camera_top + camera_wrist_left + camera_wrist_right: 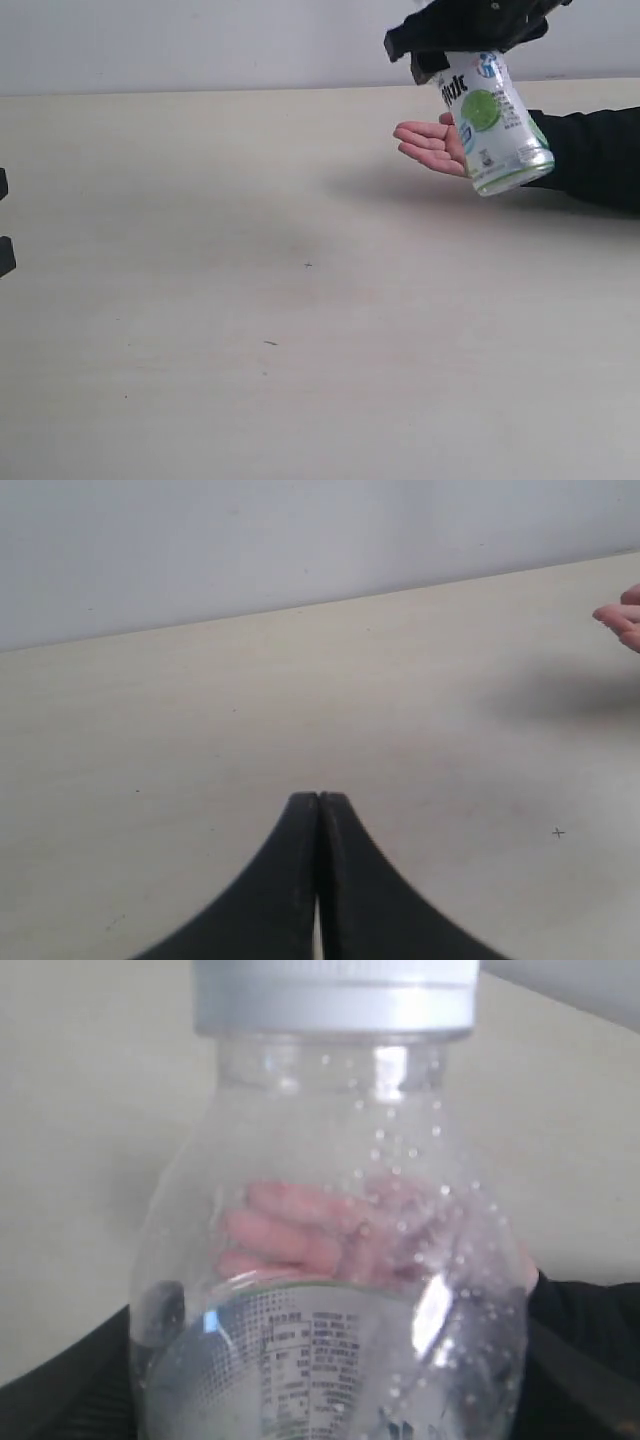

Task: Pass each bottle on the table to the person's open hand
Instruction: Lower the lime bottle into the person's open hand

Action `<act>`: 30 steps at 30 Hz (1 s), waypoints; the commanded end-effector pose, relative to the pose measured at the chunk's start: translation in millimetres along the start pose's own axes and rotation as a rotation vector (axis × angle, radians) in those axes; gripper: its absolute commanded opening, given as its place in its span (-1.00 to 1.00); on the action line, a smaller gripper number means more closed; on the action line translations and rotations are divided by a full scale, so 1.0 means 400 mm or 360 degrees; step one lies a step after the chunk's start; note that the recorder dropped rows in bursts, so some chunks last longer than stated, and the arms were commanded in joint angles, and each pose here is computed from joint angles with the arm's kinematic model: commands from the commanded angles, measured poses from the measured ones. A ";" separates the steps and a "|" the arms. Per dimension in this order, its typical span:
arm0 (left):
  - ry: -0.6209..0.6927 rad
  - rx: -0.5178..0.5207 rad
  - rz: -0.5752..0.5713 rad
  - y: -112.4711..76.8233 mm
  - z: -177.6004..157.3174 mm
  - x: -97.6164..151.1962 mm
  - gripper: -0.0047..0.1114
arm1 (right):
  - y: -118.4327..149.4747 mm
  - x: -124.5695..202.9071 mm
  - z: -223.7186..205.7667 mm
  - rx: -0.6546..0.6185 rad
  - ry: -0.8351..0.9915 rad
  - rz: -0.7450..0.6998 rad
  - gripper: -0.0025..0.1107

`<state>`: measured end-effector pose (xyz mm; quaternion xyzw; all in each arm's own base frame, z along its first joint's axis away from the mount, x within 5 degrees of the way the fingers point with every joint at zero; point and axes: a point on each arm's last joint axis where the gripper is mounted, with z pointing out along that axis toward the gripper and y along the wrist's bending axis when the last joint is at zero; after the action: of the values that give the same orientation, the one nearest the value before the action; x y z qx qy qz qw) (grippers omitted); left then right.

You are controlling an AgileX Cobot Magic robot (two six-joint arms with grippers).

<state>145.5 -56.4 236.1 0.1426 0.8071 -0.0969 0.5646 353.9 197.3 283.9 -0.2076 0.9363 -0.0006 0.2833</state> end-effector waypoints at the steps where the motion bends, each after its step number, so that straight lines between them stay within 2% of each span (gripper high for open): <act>1: 0.0004 -0.0005 -0.0001 0.001 -0.001 0.004 -0.92 | -0.028 -0.030 0.052 0.0049 0.0087 0.0191 -0.96; 9: 0.0004 -0.0005 -0.0001 0.001 -0.001 0.004 -0.92 | -0.043 -0.034 0.186 0.0127 0.0352 0.0190 -0.96; 20: 0.0004 -0.0005 -0.0001 0.001 -0.001 0.004 -0.92 | -0.040 -0.034 0.257 0.0173 0.0381 0.0146 -0.95; 26: 0.0004 -0.0005 -0.0001 0.001 -0.001 0.004 -0.92 | -0.050 -0.033 0.263 0.0252 0.0370 0.0126 -0.70; 30: 0.0004 -0.0005 -0.0001 0.001 -0.001 0.004 -0.92 | -0.051 -0.035 0.263 0.0254 0.0355 0.0121 -0.42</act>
<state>145.5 -56.4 236.1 0.1426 0.8071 -0.0969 0.5646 424.0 199.0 203.9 -0.1405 0.9709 -0.0755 0.1786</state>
